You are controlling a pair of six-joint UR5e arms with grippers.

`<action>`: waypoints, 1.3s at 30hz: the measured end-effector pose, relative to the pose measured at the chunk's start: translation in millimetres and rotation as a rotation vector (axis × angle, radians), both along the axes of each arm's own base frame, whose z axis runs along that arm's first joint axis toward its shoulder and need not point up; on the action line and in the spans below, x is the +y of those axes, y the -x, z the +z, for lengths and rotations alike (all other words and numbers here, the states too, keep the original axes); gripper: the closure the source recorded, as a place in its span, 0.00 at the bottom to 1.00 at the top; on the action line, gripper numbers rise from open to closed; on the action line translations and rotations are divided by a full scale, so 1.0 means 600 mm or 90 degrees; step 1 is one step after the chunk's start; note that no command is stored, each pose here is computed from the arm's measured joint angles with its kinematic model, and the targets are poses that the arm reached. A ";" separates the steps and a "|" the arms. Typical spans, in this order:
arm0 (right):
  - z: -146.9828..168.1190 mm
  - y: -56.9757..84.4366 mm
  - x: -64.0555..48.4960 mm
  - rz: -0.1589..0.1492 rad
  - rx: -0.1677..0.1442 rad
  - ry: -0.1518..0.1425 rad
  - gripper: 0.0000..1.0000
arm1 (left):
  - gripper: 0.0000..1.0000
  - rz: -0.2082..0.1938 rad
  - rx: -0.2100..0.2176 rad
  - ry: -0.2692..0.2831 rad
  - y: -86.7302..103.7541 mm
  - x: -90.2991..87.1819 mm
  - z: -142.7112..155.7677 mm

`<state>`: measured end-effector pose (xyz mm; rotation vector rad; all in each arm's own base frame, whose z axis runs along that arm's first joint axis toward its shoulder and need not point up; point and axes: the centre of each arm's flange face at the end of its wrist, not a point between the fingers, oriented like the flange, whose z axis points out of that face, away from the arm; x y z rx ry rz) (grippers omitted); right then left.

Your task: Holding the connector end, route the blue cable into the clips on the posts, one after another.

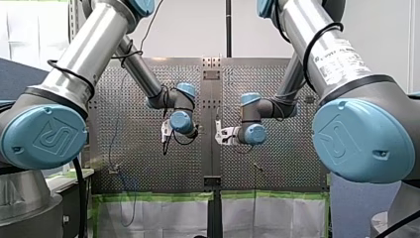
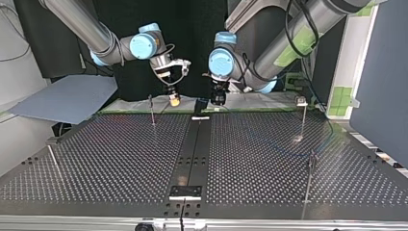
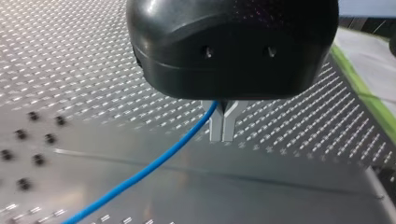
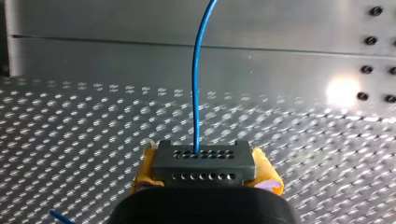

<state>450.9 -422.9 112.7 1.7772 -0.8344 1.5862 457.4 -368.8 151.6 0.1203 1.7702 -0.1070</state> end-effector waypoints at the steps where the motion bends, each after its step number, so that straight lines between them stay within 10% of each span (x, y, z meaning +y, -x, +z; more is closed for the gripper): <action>1: -0.011 0.005 0.002 -0.001 0.000 -0.003 1.00 | 1.00 -0.002 0.001 0.002 0.002 -0.004 -0.008; 39: -0.237 0.093 0.003 -0.051 0.024 -0.058 1.00 | 1.00 -0.069 0.016 0.004 0.103 -0.089 -0.218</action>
